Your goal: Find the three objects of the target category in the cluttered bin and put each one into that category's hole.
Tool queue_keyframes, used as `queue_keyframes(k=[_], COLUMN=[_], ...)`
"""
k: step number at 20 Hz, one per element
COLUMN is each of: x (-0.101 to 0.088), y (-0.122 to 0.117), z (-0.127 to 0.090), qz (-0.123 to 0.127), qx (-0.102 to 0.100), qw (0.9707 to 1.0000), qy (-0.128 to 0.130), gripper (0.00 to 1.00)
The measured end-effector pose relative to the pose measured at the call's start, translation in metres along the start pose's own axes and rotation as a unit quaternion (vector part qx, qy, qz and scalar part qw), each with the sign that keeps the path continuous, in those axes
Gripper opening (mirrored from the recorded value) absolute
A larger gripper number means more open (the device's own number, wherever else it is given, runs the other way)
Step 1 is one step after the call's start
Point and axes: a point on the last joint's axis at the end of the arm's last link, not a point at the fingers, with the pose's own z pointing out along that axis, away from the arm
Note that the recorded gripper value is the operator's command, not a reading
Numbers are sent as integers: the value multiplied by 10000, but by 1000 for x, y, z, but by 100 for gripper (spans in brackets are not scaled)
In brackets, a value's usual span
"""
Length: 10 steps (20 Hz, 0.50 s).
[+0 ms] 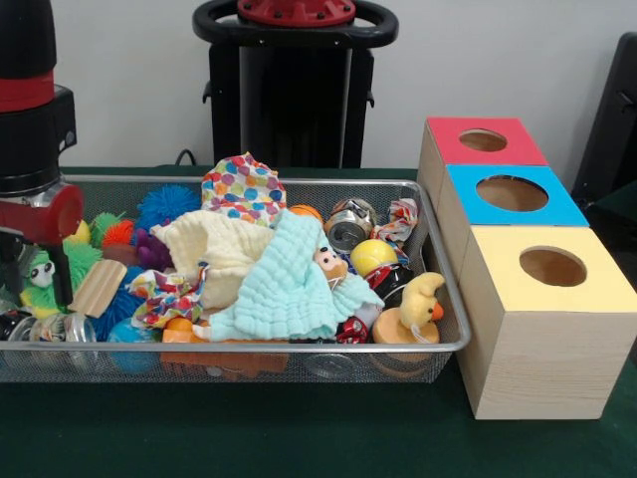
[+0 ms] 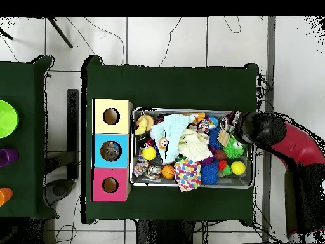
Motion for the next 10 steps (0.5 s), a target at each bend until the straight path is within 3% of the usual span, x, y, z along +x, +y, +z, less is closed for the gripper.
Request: queue_keyframes(k=[10], x=[3], y=[-23], z=[5], qz=[142], qx=[-38], qw=[9999], qy=[9], gripper=[100])
